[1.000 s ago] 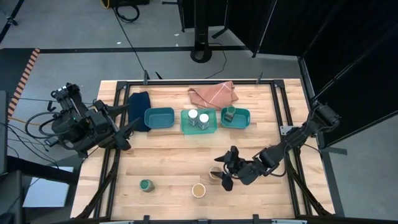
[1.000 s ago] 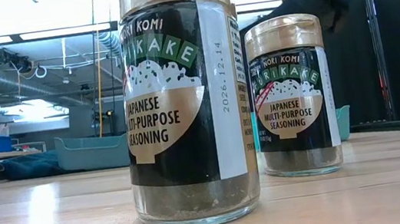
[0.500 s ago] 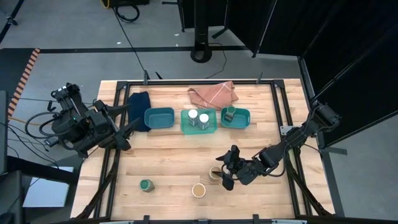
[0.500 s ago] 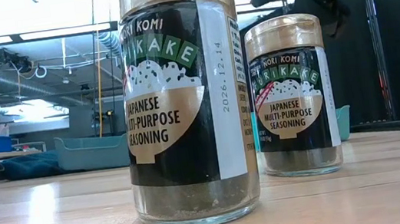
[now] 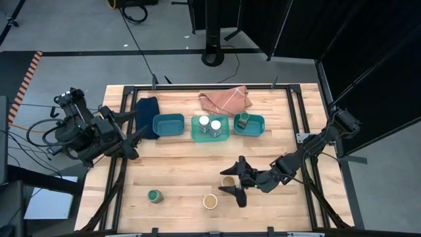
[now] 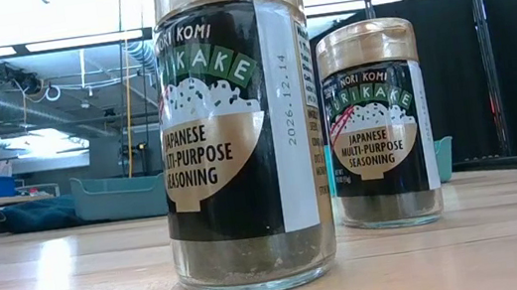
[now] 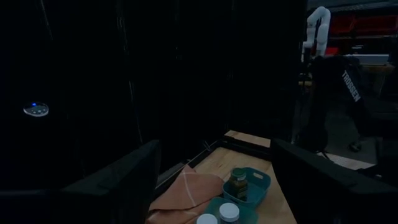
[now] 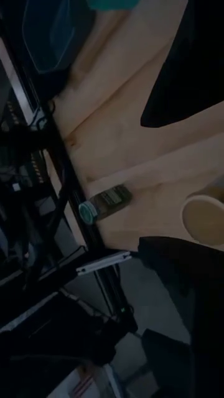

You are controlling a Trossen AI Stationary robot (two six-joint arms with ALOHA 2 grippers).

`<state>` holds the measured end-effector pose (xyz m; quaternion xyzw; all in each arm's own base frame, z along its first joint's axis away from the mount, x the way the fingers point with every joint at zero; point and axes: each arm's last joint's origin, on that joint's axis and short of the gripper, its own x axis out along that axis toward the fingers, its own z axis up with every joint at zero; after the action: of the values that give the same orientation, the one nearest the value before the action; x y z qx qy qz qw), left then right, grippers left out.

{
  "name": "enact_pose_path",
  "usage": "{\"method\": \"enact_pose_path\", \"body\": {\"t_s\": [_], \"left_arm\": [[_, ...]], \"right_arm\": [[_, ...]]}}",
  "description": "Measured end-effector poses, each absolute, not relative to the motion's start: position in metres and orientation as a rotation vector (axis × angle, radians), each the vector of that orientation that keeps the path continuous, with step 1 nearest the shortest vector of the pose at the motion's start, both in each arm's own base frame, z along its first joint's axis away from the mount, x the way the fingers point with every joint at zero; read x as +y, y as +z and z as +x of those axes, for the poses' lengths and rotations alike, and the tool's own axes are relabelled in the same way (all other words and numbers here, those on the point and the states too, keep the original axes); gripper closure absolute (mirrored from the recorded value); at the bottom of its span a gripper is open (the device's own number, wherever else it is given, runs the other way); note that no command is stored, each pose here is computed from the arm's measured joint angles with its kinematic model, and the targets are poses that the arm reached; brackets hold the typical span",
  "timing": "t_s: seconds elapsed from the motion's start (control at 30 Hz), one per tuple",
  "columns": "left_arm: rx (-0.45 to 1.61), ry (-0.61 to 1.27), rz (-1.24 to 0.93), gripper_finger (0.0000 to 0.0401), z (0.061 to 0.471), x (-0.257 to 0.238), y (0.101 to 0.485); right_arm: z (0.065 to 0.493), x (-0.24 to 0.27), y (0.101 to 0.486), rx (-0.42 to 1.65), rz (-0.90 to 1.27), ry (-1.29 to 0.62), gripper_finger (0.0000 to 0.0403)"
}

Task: Sort spices by type
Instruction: Put the top gold seasoning bottle into the blue bin

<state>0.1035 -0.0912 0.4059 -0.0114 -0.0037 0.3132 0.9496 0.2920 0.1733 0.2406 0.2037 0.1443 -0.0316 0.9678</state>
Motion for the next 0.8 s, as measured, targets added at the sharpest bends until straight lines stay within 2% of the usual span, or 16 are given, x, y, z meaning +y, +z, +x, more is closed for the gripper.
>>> {"method": "enact_pose_path", "body": {"t_s": [0.33,0.6,0.8], "left_arm": [[-0.011,0.637,-0.033,0.0093,0.103,-0.091,0.406],[-0.018,0.637,-0.056,0.0093,0.103,-0.091,0.406],[-0.024,0.637,-0.073,0.0093,0.103,-0.091,0.406]], "right_arm": [[0.291,0.172,0.235,0.359,0.453,-0.050,0.0096],[0.299,0.157,0.228,0.527,0.443,0.136,0.0094],[0.311,0.145,0.240,0.542,0.381,0.227,0.0068]]}}
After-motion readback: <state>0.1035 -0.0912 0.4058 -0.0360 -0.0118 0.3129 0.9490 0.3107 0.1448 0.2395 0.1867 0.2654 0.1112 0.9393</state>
